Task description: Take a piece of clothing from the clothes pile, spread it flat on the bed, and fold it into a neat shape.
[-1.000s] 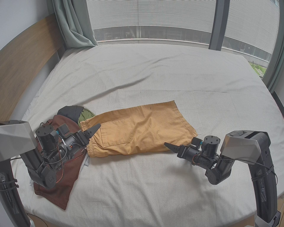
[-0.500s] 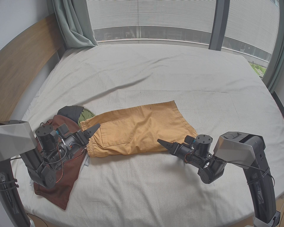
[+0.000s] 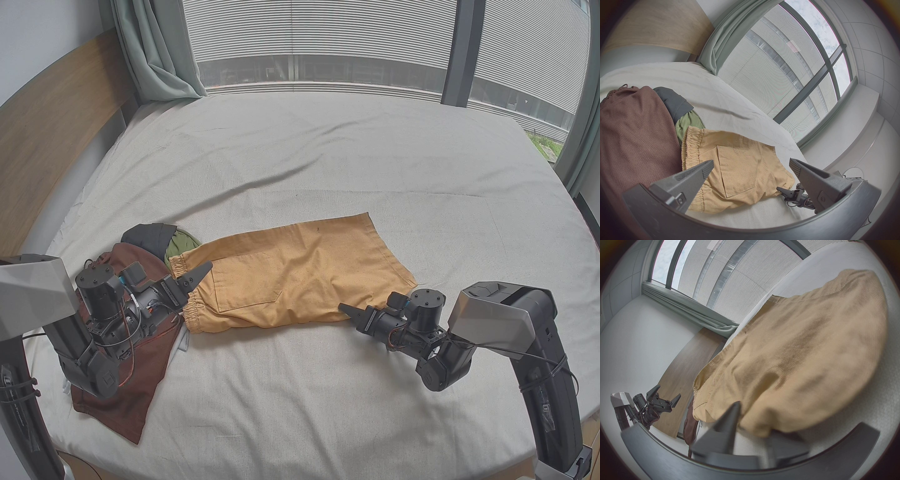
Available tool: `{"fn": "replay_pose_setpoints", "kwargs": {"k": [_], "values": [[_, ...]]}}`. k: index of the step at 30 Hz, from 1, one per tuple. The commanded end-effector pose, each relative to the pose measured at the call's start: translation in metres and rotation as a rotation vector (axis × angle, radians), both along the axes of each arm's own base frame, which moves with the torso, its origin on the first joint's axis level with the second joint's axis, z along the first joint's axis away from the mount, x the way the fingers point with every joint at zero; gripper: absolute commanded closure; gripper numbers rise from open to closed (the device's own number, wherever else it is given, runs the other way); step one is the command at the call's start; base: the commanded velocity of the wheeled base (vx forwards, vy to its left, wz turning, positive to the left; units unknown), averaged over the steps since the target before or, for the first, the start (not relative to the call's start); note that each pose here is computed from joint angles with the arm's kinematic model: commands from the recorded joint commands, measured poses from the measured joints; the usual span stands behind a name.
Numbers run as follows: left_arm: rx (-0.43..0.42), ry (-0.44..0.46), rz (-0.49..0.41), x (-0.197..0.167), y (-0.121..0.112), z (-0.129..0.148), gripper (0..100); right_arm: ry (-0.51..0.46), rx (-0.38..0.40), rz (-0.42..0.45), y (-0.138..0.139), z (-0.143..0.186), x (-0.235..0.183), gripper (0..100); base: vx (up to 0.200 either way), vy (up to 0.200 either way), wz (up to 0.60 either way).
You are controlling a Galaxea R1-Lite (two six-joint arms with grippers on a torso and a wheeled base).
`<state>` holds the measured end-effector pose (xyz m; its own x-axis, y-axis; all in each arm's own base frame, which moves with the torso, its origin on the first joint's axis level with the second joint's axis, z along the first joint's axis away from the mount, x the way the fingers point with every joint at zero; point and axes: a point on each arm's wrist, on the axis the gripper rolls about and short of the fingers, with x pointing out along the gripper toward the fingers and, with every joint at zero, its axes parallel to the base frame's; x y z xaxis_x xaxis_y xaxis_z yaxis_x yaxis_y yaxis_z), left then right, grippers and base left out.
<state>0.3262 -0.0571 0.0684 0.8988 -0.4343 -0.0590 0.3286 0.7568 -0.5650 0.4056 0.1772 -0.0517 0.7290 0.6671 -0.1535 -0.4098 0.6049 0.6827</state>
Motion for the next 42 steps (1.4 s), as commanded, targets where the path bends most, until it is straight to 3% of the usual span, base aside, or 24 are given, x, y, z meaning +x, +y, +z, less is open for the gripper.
{"fn": "replay_pose_setpoints", "kwargs": {"k": [1,9,25,42], "values": [[0.0,0.005,0.0,0.0,0.0,-0.002,0,-0.008,0.003,0.0,0.0,0.0,0.0,100,0.0,0.0,0.0],[0.001,0.012,-0.003,0.0,-0.001,-0.004,0,-0.011,-0.006,-0.049,-0.001,0.0,-0.002,100,0.0,0.0,0.0],[0.004,0.029,-0.007,-0.001,-0.001,-0.008,0,0.061,-0.042,-0.059,-0.021,0.009,-0.052,100,0.0,0.0,0.0],[0.003,0.038,-0.037,-0.002,-0.003,-0.01,0,0.219,-0.143,-0.1,-0.04,0.015,-0.113,100,0.0,0.0,0.0]]}}
